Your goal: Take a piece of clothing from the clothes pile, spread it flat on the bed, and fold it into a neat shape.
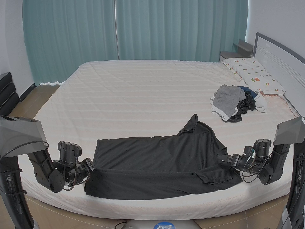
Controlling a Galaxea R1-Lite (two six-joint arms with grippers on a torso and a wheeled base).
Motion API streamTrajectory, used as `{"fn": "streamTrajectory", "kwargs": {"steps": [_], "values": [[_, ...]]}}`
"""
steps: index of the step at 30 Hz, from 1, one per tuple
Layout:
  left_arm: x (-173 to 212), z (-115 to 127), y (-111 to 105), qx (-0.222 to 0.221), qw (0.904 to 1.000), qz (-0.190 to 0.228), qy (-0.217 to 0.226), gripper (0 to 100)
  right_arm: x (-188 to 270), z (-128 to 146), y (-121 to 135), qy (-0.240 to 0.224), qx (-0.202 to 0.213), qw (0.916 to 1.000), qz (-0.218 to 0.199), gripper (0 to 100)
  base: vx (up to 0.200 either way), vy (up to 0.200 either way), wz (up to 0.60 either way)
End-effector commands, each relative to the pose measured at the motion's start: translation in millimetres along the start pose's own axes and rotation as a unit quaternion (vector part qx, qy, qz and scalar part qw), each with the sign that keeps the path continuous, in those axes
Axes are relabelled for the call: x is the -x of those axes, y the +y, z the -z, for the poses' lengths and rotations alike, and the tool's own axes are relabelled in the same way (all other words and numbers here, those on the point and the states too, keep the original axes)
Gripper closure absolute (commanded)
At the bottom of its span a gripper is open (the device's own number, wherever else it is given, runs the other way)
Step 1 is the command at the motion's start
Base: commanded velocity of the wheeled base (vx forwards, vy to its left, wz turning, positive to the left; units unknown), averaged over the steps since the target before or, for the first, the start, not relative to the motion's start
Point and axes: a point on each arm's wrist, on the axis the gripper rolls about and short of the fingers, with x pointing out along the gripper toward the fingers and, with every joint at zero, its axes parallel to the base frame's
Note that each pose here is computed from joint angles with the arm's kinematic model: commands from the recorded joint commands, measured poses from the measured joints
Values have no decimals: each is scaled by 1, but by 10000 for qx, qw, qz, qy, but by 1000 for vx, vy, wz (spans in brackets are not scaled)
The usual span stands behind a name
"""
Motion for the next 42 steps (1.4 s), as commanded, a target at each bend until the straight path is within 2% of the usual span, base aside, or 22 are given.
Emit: {"fn": "streamTrajectory", "kwargs": {"steps": [1,13,18,19,29,37,42], "values": [[-1,1,1,-9,10000,-15,16,100,-11,5,-3,82,60,9999,-67,0,0,0,0],[-1,1,1,4,10000,-20,13,100,-22,1,-12,-18,189,9998,-76,0,0,0,0],[-1,1,1,4,10000,-14,18,100,-26,10,-17,123,145,9998,-25,0,0,0,0],[-1,1,1,4,10000,-20,13,100,-26,10,-17,130,158,9998,-22,100,0,0,0],[0,0,1,17,10000,-13,9,100,-24,12,-19,107,226,9997,-3,100,0,0,0],[0,0,1,15,10000,-18,5,100,-16,5,-23,-60,160,9998,60,100,0,0,0],[0,-1,1,13,10000,-17,-4,100,-7,2,-19,-321,243,9992,-36,100,0,0,0]]}}
